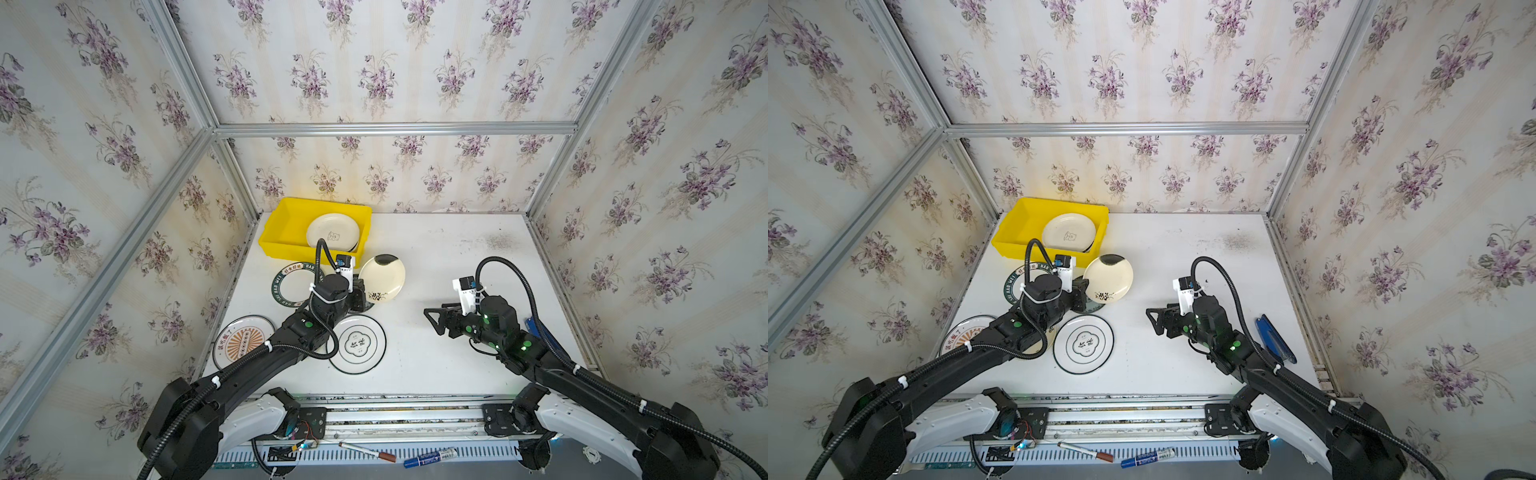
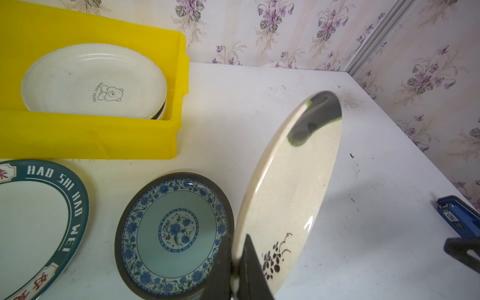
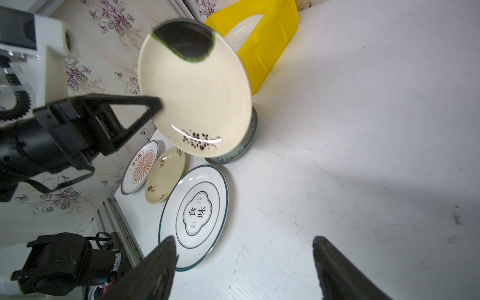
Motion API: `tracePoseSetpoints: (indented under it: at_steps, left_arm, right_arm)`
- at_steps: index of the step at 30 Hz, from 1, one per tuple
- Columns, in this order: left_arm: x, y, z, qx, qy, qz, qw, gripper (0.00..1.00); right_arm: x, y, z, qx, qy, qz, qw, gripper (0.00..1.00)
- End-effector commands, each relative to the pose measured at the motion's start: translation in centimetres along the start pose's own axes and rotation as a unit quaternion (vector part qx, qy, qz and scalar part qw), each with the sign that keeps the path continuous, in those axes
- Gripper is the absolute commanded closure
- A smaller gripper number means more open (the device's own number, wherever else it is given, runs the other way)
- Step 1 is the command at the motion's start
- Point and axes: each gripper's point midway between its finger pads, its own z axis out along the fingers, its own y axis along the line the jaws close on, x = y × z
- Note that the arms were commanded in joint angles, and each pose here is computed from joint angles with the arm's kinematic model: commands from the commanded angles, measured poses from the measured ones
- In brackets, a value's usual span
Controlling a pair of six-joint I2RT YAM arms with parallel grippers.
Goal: Place the plates into the plastic bin on the countertop
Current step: 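Carry the plate toward the bin with the left gripper while the right withdraws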
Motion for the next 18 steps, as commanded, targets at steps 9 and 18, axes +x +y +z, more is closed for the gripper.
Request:
tracePoseSetpoints:
  at_steps: [9,18]
  left_arm:
    - [-7.1,2.0,-0.7,-0.033,-0.080,-0.050,0.995,1.00]
    - [-13.2,6.9,-1.2,-0.133,-0.125,-0.039,0.982,1.00]
  right_arm:
    - [1.3,-0.4,-1.4,-0.013,-0.019,-0.012,1.000,0.13]
    - [2.2,-1.2,-2.1,0.000,-0.017,-0.005,1.000,0.11]
